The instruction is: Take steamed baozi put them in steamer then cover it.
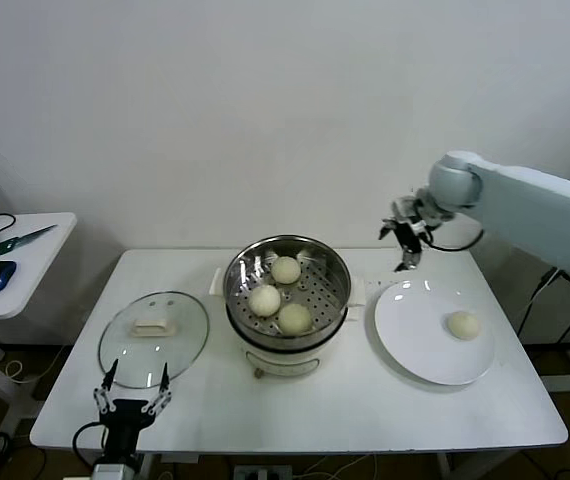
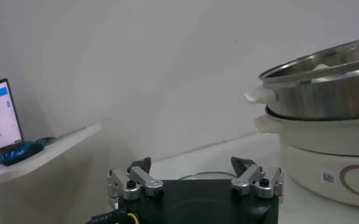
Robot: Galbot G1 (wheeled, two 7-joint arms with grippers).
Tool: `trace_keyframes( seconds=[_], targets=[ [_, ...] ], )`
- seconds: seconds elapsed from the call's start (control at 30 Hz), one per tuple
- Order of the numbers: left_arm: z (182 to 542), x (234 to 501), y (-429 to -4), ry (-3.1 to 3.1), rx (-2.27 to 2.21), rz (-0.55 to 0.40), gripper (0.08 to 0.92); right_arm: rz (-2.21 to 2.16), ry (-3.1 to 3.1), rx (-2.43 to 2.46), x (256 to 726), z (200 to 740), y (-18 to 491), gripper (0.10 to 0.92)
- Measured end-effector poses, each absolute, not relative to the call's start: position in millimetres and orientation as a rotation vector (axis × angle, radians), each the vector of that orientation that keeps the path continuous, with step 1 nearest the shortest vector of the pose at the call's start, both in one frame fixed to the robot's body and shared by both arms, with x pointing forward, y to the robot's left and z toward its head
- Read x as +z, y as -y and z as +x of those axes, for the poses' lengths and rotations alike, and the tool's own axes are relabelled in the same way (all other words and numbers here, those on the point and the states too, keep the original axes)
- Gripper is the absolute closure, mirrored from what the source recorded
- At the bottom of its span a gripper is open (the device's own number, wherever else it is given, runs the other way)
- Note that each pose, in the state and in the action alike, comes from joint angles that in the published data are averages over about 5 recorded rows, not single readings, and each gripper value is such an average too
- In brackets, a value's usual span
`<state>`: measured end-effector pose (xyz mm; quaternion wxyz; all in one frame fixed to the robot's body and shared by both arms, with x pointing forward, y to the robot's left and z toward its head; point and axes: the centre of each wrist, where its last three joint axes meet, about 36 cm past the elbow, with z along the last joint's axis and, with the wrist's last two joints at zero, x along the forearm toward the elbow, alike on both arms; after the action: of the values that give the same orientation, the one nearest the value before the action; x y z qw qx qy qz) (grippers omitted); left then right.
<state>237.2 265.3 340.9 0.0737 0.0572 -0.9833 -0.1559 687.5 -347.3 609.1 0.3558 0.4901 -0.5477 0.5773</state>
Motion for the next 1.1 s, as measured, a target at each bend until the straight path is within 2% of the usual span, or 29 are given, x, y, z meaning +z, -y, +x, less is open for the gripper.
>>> trace_keyframes(
  seconds=[0.23, 0.47, 0.7, 1.1],
  targets=[
    [235.3, 339.1, -264.8, 2.94, -0.476, 0.175, 0.177, 1.224, 1.39, 1.384, 557.4, 680.0, 405.3, 0.2],
    [235.1, 338.3, -262.3, 2.932, -0.484, 0.178, 0.177, 1.198, 1.345, 1.336, 512.4, 673.3, 440.4, 0.2],
    [234.1, 337.5, -263.2, 2.923, -0.497, 0.182, 0.177, 1.172, 1.318, 1.312, 481.7, 669.6, 457.8, 0.2],
    [232.3, 335.7, -261.3, 2.915, -0.503, 0.179, 0.177, 1.154, 1.308, 1.28, 457.6, 671.1, 469.9, 0.2]
  ],
)
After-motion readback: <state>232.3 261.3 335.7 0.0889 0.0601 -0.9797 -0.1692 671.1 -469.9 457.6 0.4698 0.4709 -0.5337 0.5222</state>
